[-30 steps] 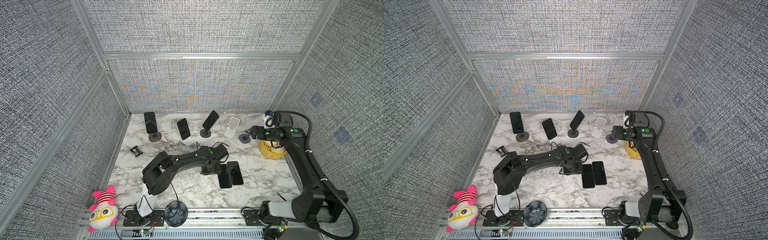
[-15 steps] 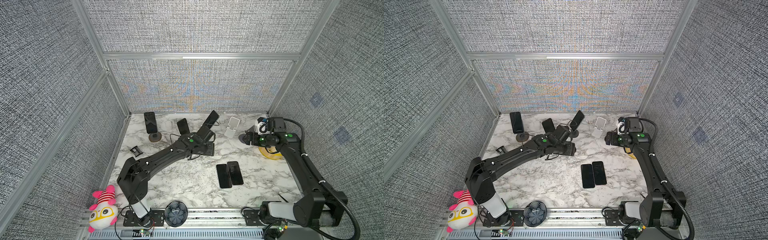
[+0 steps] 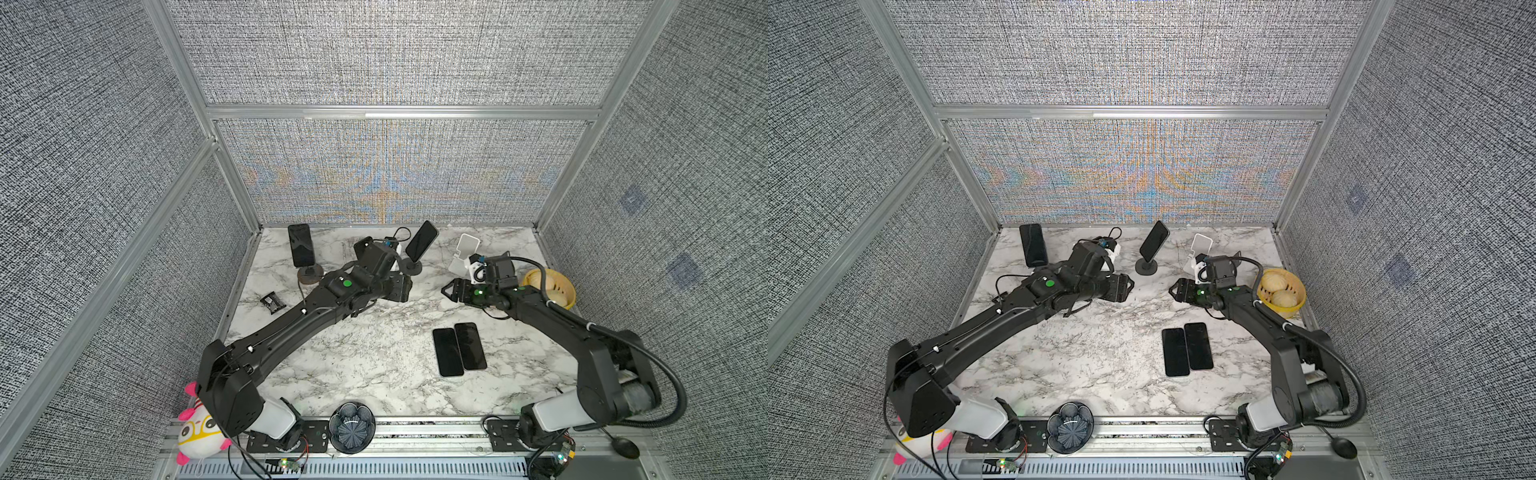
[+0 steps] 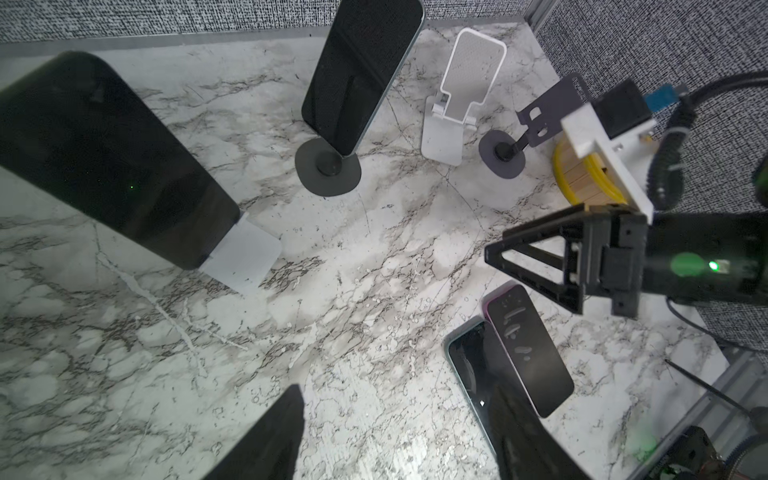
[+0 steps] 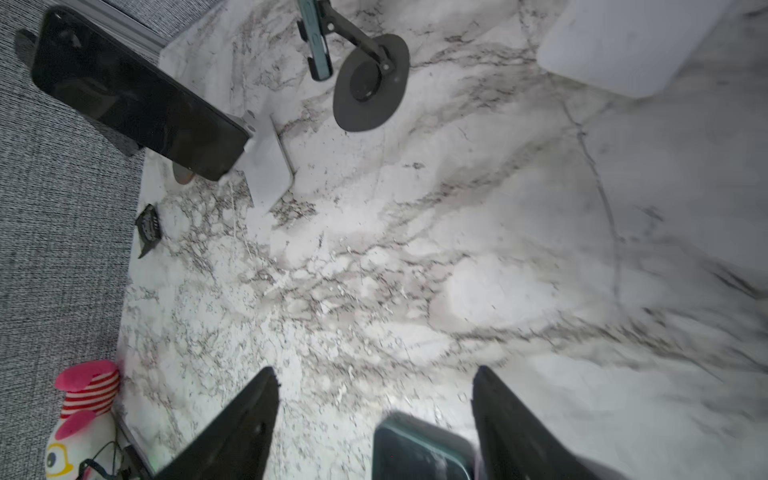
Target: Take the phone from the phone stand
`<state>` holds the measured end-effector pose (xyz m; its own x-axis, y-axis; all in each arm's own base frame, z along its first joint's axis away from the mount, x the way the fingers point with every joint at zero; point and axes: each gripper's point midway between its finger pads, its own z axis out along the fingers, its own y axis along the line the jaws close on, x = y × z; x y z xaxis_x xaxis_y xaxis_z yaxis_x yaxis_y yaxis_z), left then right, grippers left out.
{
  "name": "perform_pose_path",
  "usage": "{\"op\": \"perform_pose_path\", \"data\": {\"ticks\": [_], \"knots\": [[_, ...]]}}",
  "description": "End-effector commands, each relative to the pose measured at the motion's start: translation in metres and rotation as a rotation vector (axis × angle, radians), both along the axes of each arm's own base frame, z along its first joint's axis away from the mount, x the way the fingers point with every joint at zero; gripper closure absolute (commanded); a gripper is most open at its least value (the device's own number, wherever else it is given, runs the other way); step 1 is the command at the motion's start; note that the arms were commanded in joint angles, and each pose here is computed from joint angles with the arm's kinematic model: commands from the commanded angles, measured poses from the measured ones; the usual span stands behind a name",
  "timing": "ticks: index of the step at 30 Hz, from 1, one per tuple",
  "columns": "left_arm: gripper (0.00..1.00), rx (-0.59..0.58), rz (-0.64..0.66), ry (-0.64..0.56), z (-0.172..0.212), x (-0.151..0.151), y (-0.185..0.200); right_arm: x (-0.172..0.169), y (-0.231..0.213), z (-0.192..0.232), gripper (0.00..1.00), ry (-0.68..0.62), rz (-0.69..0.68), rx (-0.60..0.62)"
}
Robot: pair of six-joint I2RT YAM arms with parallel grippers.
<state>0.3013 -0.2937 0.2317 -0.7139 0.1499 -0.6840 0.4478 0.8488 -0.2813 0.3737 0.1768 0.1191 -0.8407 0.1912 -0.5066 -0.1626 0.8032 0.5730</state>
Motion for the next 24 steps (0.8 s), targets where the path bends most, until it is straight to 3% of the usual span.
{"op": "perform_pose_path", "data": {"ticks": [1, 4, 11, 16, 24], "knots": [[0.23, -0.033, 0.002, -0.043, 0.011, -0.002, 0.01, 0.038, 0.025, 0.027, 0.4, -0.166, 0.006, 0.112], [0.21, -0.05, 0.033, -0.053, 0.009, -0.005, 0.024, 0.054, 0.034, 0.023, 0.48, -0.212, 0.005, 0.113], [0.09, -0.077, 0.029, -0.087, 0.004, 0.006, 0.029, 0.078, 0.034, 0.026, 0.48, -0.287, -0.074, 0.104], [0.06, -0.065, -0.061, -0.132, 0.017, 0.024, 0.01, 0.089, 0.041, 0.042, 0.48, -0.311, -0.042, 0.111], [0.03, -0.035, -0.086, -0.125, 0.009, 0.04, 0.004, 0.092, 0.034, 0.041, 0.47, -0.249, -0.018, 0.097]]}}
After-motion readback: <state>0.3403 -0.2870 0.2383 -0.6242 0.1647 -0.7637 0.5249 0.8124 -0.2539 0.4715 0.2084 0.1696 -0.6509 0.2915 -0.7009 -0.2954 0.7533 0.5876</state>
